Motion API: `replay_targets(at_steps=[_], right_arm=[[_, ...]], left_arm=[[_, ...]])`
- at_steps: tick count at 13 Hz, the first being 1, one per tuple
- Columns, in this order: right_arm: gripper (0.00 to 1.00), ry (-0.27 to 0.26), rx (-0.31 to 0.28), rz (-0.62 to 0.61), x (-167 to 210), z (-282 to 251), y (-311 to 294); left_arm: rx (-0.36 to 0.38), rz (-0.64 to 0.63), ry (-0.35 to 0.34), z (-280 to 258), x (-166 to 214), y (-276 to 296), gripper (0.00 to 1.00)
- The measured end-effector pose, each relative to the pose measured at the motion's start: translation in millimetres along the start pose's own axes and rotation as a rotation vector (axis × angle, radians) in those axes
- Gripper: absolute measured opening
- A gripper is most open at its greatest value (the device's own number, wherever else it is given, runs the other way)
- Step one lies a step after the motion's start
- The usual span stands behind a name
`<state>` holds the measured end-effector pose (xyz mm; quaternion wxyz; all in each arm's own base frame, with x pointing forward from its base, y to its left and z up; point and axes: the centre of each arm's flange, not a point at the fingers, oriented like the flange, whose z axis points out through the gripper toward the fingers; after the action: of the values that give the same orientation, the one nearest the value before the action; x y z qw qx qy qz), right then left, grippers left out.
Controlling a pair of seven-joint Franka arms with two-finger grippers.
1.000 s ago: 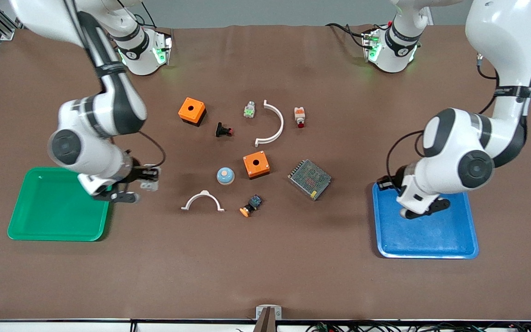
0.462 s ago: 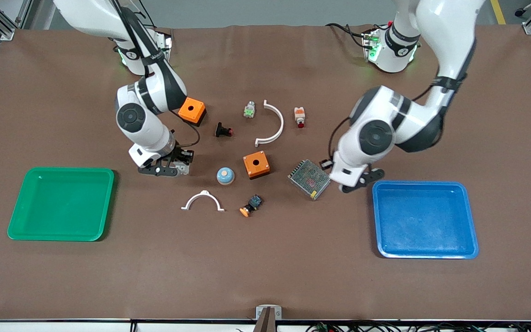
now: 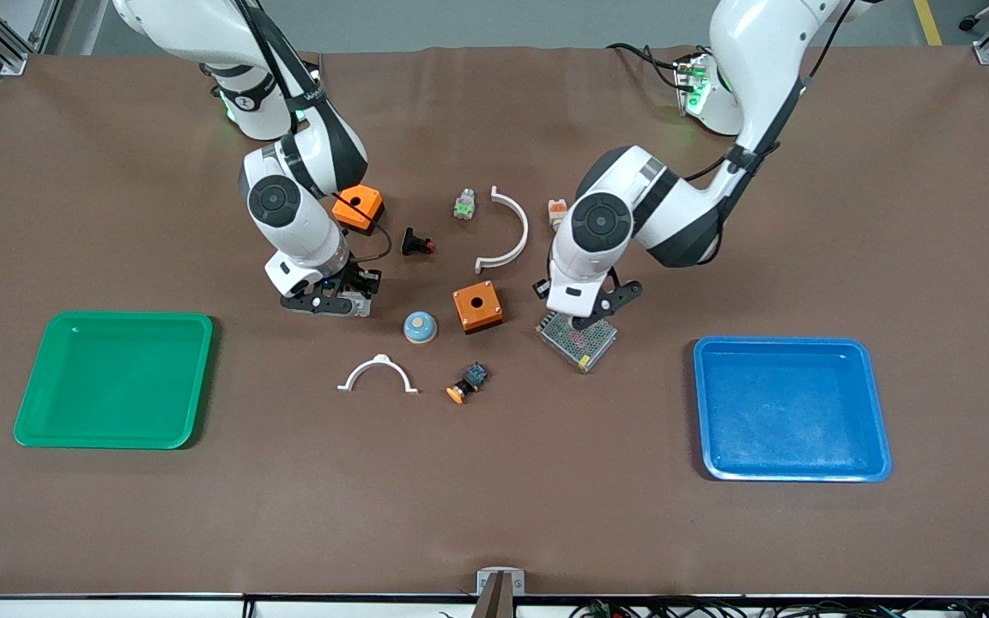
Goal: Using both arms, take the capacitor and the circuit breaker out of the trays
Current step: 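Carry the breaker with the right gripper while the left gripper carries the capacitor, then lower the breaker with the right gripper while the left gripper lowers the capacitor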
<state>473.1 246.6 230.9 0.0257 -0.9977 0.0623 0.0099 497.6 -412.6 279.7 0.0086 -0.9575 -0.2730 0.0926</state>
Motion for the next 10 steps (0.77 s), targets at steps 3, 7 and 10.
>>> replay_targets(at_steps=[3,7,10], right_arm=[[0.4,-0.018,-0.017,0.005,-7,17,9],[0.4,-0.021,-0.023,0.009,-7,29,12],[0.56,-0.022,-0.028,0.017,-5,33,16]], left_arm=[[-0.008,-0.046,-0.002,31,-13,-2,0.34],[-0.049,-0.115,-0.001,49,-30,8,0.34],[-0.076,-0.141,-0.004,59,-32,14,0.34]])
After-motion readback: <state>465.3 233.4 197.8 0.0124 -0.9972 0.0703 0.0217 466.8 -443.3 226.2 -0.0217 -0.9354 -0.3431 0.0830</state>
